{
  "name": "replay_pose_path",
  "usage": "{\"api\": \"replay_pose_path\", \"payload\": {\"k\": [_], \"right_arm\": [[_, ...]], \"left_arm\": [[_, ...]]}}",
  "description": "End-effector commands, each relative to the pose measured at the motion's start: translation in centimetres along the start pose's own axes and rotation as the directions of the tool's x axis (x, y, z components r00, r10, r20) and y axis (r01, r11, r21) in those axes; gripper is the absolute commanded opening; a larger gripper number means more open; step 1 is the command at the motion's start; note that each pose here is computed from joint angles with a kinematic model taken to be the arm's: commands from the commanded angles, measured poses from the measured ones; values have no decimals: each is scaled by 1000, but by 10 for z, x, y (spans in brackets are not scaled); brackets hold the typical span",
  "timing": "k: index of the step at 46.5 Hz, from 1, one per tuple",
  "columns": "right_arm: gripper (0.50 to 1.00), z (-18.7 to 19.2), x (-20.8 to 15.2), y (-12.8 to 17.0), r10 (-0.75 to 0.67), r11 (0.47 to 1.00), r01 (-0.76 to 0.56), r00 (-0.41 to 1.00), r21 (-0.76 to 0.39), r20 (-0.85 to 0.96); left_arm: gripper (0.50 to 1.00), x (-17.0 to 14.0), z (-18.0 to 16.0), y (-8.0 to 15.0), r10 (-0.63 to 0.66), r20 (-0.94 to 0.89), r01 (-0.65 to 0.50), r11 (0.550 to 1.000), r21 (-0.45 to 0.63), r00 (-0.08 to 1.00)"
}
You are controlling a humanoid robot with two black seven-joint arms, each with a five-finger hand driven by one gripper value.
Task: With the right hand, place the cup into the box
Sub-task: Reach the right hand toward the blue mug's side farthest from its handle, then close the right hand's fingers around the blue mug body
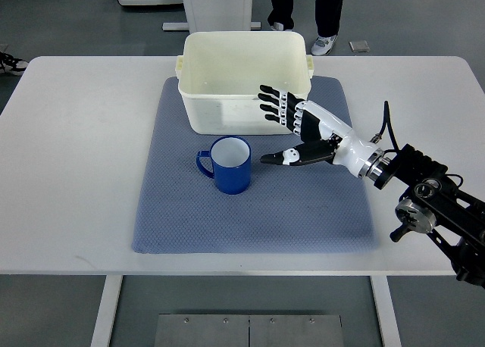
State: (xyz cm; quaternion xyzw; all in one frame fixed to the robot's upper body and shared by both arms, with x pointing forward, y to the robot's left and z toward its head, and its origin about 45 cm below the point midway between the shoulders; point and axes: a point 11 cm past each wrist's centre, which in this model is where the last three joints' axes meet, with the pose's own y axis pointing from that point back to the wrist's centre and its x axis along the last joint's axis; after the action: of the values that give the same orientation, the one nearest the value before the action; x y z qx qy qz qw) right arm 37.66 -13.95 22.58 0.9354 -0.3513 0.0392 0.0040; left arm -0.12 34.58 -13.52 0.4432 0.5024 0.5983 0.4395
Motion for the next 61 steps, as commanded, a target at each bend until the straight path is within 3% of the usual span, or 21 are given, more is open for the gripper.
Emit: {"api": "replay_pose_path", "payload": {"k": [1,61], "right_arm": [[998,2,-6,-3,-11,1000,11,1000,0,9],[1000,40,-30,-39,11,999,-9,998,-46,57]], "left_arm": [[1000,0,0,0,0,-1,0,1000,0,1000],[1000,0,0,0,0,-1,0,1000,0,1000]]}}
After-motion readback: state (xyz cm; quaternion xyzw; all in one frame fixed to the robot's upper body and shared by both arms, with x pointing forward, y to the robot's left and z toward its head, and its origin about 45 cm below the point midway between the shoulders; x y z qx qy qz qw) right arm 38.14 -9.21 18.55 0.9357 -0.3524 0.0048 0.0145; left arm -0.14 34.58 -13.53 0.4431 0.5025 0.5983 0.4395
